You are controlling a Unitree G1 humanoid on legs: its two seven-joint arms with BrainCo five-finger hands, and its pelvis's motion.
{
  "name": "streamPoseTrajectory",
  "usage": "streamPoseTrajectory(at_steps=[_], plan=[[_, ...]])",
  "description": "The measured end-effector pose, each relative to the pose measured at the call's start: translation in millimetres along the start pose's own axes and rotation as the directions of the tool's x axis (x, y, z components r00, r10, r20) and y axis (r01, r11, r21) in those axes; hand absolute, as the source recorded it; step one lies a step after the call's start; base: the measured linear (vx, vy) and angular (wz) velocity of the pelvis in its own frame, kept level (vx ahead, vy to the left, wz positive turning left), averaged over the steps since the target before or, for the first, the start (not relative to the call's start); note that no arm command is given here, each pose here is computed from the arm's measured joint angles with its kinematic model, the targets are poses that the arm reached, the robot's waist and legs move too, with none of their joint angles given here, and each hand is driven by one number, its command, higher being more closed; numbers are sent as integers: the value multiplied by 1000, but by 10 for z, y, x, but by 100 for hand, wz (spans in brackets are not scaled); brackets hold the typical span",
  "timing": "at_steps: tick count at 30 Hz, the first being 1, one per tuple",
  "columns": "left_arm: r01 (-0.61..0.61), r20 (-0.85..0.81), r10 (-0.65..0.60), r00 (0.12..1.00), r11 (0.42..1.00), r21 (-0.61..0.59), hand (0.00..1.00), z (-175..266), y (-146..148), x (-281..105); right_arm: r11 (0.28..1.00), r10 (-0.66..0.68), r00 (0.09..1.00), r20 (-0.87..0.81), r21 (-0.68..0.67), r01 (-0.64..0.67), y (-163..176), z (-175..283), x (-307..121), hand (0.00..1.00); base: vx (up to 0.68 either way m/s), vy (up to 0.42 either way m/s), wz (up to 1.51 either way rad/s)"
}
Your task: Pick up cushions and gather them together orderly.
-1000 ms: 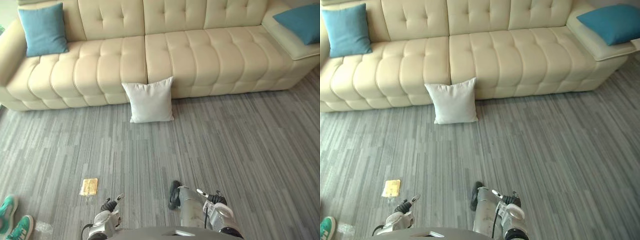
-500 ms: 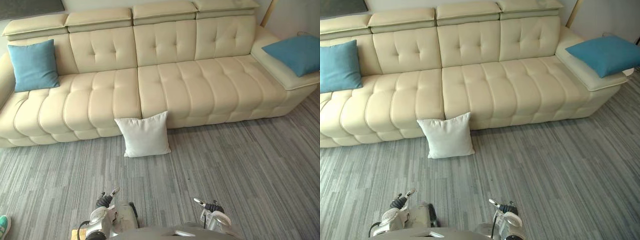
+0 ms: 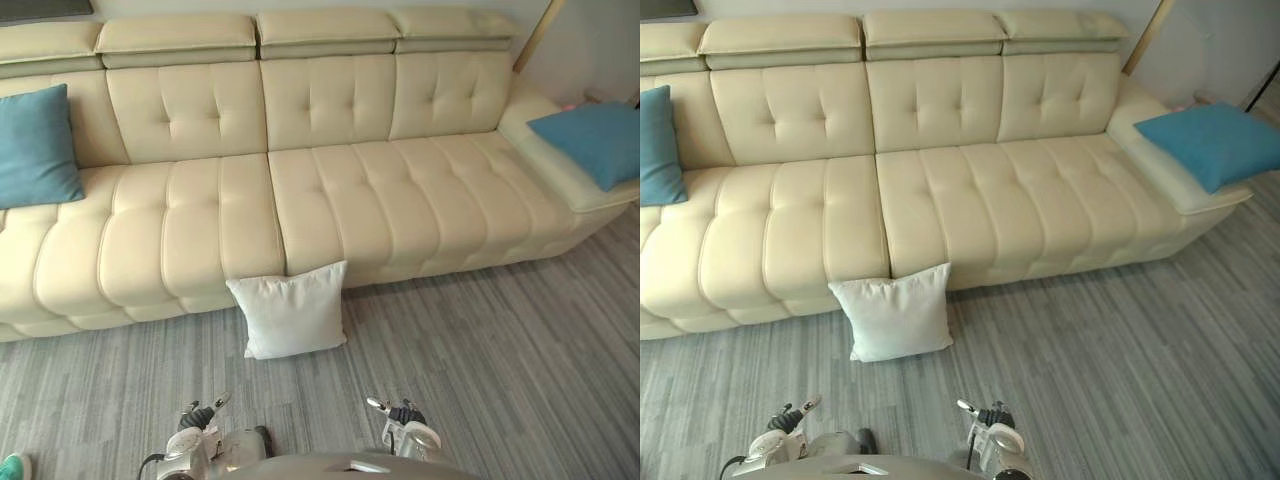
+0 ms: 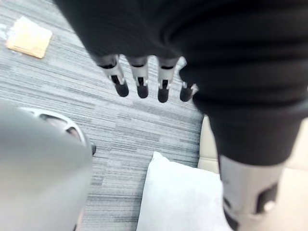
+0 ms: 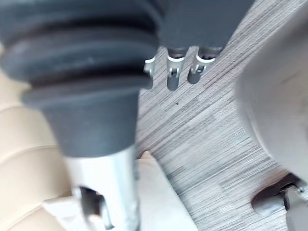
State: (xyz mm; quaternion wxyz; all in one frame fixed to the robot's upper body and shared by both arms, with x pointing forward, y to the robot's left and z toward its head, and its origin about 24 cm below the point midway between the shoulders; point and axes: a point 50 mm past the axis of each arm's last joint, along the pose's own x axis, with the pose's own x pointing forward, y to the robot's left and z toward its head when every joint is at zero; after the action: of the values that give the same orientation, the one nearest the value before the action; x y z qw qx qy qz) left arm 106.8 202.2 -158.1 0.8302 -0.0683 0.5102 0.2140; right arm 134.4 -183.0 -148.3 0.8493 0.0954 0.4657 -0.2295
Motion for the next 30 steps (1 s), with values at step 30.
streamPoseTrajectory(at_steps=[30], plan=[[21, -8, -22, 1000, 998, -51, 0, -68, -149, -40, 996, -89, 996, -15, -11, 89, -327, -17, 27, 0, 160, -36, 9]])
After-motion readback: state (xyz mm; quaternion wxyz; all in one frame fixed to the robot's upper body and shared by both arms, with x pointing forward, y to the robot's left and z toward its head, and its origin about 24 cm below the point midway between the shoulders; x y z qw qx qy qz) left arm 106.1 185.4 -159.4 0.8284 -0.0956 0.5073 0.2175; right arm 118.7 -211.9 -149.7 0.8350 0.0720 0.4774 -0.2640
